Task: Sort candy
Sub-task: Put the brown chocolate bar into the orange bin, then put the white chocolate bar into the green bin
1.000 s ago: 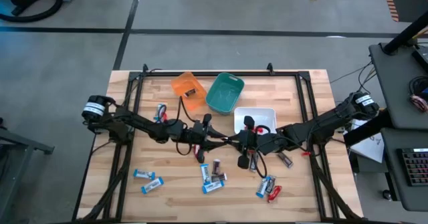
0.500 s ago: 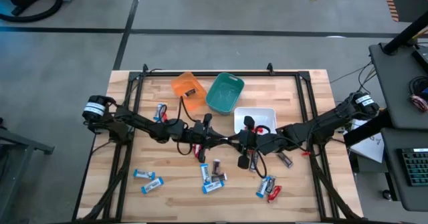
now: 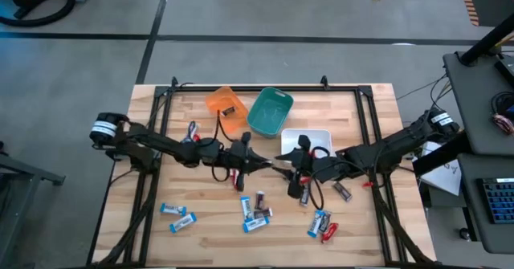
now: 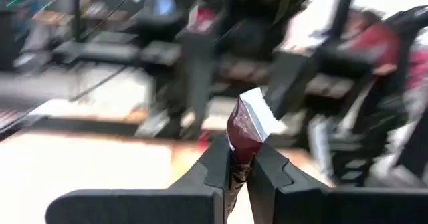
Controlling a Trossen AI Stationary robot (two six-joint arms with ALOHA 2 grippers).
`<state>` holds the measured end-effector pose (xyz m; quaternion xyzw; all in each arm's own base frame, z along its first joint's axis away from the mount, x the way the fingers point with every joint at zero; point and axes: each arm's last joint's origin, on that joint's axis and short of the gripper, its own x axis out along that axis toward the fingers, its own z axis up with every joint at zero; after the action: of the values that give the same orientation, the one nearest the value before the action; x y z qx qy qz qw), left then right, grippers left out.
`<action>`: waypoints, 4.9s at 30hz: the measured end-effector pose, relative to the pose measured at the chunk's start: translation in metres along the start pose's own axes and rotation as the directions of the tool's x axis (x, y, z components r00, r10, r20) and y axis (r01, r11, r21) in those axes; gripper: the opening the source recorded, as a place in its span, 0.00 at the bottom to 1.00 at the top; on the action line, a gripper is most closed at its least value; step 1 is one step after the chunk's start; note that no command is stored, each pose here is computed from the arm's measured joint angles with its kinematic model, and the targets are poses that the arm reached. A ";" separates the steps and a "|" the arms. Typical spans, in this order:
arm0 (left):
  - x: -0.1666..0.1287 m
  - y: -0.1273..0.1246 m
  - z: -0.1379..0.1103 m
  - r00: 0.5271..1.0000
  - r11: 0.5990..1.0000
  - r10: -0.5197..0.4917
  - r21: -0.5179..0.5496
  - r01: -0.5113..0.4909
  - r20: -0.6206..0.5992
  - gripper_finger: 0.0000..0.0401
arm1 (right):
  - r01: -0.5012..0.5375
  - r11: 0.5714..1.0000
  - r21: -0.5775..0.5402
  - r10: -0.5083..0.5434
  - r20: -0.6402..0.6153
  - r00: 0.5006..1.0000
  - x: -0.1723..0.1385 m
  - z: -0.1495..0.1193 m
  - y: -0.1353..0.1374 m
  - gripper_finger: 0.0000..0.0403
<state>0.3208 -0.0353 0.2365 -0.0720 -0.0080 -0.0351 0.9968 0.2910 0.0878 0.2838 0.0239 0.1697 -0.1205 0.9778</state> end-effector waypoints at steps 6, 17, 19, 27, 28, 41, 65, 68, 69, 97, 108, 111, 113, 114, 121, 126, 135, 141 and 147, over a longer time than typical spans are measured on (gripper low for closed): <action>-0.035 0.041 0.025 0.947 0.964 0.264 0.034 -0.262 -0.185 0.02 | 0.093 0.994 0.059 -0.090 -0.060 0.994 -0.008 -0.003 -0.009 0.41; -0.109 0.130 0.045 0.695 0.783 0.609 0.149 -0.604 -0.383 0.02 | 0.112 0.993 0.049 -0.108 -0.079 0.991 -0.005 -0.007 -0.009 0.40; -0.116 0.141 0.043 0.652 0.754 0.641 0.172 -0.634 -0.405 0.02 | 0.112 0.993 0.049 -0.108 -0.079 0.991 -0.005 -0.007 -0.009 0.41; -0.129 0.175 0.031 0.552 0.701 0.685 0.226 -0.676 -0.475 0.02 | 0.113 0.992 0.049 -0.109 -0.082 0.991 -0.005 -0.008 -0.009 0.41; -0.130 0.178 0.029 0.544 0.699 0.686 0.231 -0.677 -0.483 0.02 | 0.113 0.992 0.049 -0.109 -0.082 0.991 -0.005 -0.008 -0.009 0.40; -0.112 0.219 0.018 0.440 0.705 0.656 0.289 -0.648 -0.614 0.02 | 0.118 0.991 0.059 -0.112 -0.093 0.989 -0.005 -0.010 -0.009 0.40; -0.098 0.245 0.005 0.316 0.696 0.599 0.284 -0.660 -0.736 0.08 | 0.127 0.989 0.073 -0.118 -0.115 0.986 -0.004 -0.019 -0.010 0.39; -0.099 0.246 0.005 0.287 0.674 0.619 0.307 -0.672 -0.731 0.11 | 0.127 0.989 0.079 -0.118 -0.115 0.986 -0.004 -0.019 -0.010 0.39; -0.099 0.246 0.005 0.281 0.671 0.621 0.310 -0.674 -0.731 0.12 | 0.127 0.988 0.083 -0.118 -0.115 0.986 -0.004 -0.019 -0.010 0.39; -0.079 0.139 0.054 0.669 0.858 0.481 0.146 -0.493 -0.567 0.23 | -0.038 0.942 0.332 0.129 -0.257 0.958 -0.006 -0.027 -0.004 0.38; -0.076 0.035 0.045 0.936 0.984 0.171 0.092 -0.149 -0.308 0.23 | 0.085 0.914 0.397 0.186 -0.595 0.782 -0.018 -0.056 -0.012 0.34; -0.078 0.017 0.039 0.960 0.993 0.097 0.086 -0.077 -0.264 0.23 | 0.109 0.893 0.437 0.246 -0.676 0.695 -0.022 -0.063 -0.011 0.34; -0.078 0.009 0.036 0.966 0.996 0.061 0.082 -0.041 -0.250 0.23 | 0.100 0.890 0.446 0.291 -0.722 0.627 -0.024 -0.069 -0.007 0.34; -0.078 0.005 0.035 0.969 0.997 0.046 0.078 -0.027 -0.242 0.23 | 0.082 0.888 0.452 0.318 -0.734 0.600 -0.024 -0.071 -0.004 0.34; -0.078 -0.003 0.032 0.974 0.998 0.011 0.057 0.002 -0.227 0.23 | -0.130 0.917 0.377 0.394 -0.804 0.445 -0.036 -0.086 0.017 0.34; -0.077 -0.003 0.032 0.974 0.998 0.011 0.057 0.002 -0.228 0.23 | -0.351 0.908 0.230 0.363 -0.850 0.381 -0.053 -0.096 0.031 0.34; -0.076 -0.002 0.030 0.973 0.998 0.029 0.063 -0.015 -0.230 0.23 | -0.559 0.829 0.020 0.303 -0.856 0.418 -0.075 -0.107 0.054 0.34; -0.073 -0.001 0.026 0.968 0.998 0.034 0.068 -0.017 -0.248 0.23 | -0.520 0.854 0.002 0.260 -0.868 0.423 -0.072 -0.115 0.060 0.34; -0.071 -0.001 0.022 0.964 0.998 0.036 0.066 -0.019 -0.263 0.23 | -0.561 0.828 -0.021 0.232 -0.897 0.377 -0.069 -0.128 0.076 0.34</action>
<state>0.2499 -0.0283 0.2570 -0.0352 0.1248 -0.0301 0.9911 0.2045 0.1886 0.1874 -0.0386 0.6430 0.1800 0.7434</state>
